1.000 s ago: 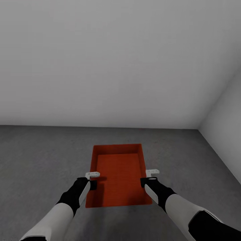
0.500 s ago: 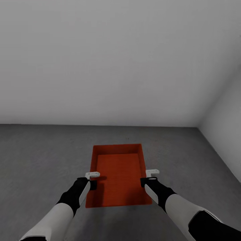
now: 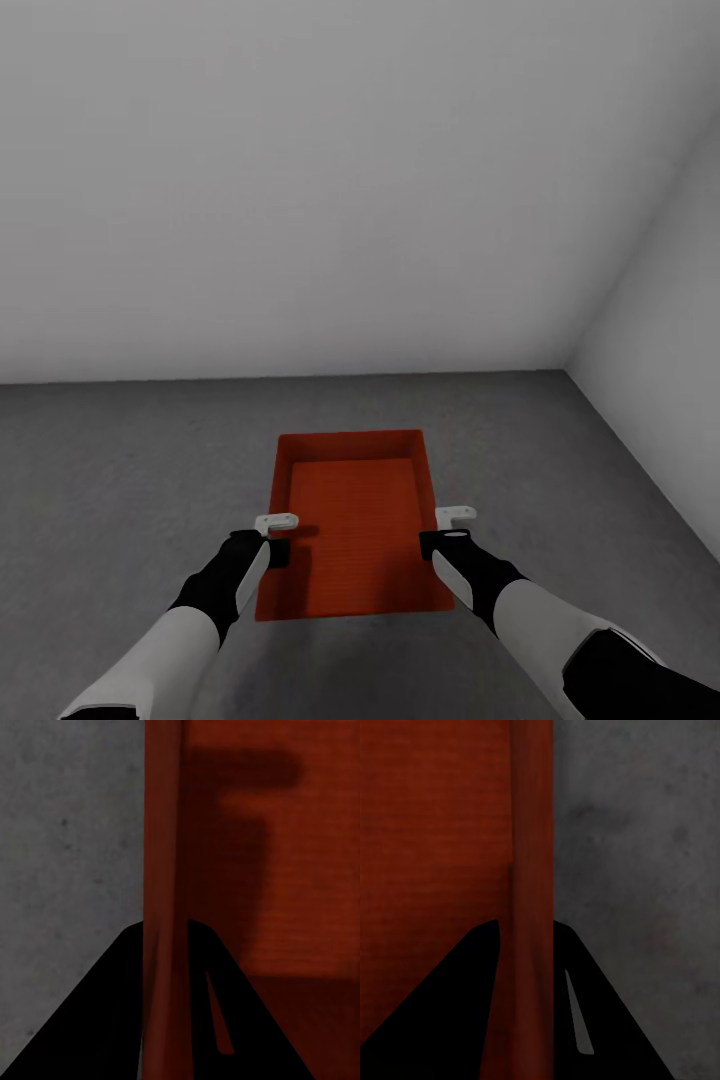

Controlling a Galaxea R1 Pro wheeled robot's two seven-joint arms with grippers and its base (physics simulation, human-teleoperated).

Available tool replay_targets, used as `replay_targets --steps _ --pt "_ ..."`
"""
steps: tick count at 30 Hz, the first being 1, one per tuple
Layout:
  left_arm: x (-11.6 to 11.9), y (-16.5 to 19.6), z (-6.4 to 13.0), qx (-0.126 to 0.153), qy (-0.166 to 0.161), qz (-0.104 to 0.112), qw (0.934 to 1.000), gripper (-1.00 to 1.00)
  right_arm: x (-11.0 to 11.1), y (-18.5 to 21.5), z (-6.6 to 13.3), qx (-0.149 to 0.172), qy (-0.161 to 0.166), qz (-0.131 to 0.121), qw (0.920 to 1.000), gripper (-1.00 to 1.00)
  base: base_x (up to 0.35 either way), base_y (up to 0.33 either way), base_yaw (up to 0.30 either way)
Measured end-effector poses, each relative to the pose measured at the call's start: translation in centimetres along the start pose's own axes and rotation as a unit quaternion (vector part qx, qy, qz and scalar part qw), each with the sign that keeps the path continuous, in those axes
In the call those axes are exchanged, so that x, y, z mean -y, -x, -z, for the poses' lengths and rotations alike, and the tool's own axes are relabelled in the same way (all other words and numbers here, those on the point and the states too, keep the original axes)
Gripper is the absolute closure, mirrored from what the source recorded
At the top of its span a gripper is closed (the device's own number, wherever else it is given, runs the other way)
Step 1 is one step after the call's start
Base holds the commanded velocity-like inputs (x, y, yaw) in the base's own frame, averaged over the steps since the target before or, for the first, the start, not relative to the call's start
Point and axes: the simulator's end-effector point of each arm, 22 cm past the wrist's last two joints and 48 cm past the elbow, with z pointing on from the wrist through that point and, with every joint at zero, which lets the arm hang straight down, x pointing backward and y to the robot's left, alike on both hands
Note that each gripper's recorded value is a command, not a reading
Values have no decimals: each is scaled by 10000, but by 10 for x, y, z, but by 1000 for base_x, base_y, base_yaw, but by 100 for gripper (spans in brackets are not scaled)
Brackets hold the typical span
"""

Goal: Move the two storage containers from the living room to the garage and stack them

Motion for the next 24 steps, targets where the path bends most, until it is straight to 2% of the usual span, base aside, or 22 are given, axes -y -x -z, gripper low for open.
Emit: replay_targets --steps 24 --pt "0 -31 -49 -43 4 -4 10000 100 -7 -38 -44 -45 4 5 10000 100 0 0 0"
